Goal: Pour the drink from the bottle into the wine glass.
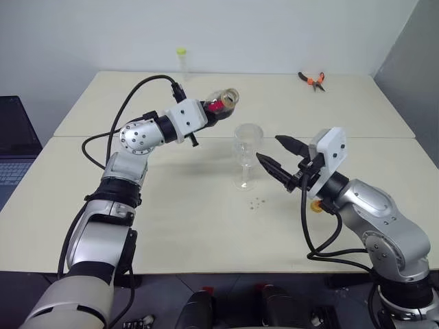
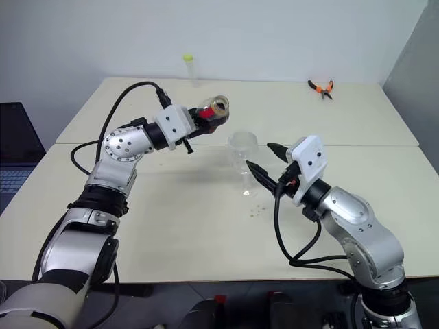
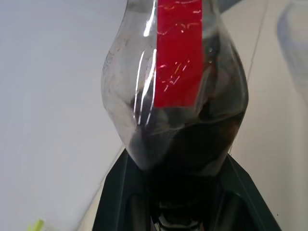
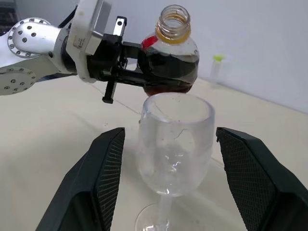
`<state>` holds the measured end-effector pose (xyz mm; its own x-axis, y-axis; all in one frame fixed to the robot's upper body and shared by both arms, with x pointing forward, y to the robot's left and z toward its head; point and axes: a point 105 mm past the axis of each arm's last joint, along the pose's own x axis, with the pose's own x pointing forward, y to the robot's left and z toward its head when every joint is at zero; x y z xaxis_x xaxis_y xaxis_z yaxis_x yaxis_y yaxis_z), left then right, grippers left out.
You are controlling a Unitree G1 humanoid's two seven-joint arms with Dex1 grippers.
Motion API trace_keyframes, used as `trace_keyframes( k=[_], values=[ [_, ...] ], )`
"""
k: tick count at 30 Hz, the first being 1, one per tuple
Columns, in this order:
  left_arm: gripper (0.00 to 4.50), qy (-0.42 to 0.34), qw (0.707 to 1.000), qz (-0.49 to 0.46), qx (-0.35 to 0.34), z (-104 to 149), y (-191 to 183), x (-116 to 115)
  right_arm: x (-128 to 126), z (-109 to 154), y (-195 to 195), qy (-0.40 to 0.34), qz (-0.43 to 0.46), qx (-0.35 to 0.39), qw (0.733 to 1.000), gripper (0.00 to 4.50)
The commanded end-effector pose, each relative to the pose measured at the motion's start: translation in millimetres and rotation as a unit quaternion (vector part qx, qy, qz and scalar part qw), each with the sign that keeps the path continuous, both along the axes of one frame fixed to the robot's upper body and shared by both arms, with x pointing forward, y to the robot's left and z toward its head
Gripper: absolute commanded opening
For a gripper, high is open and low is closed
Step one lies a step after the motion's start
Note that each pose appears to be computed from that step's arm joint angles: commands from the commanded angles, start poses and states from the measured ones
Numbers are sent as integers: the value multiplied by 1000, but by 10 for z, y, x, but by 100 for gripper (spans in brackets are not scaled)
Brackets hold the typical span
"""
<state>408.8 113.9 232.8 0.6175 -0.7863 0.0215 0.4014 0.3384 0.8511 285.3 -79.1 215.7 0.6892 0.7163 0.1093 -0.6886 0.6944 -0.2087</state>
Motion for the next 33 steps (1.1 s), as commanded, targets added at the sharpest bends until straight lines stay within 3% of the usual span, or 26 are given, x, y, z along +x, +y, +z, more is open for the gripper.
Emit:
trace_keyframes(
  k=[1,14,33],
  values=[
    [80,-74,997,-10,13,299,-31,-34,-59,112,53,-25,15,-1,1000,326],
    [79,-184,976,-9,116,322,-87,-37,-88,54,147,-13,27,-8,1000,326],
    [76,-288,944,4,164,554,-119,-23,-50,52,161,-6,11,5,1000,326]
  ],
)
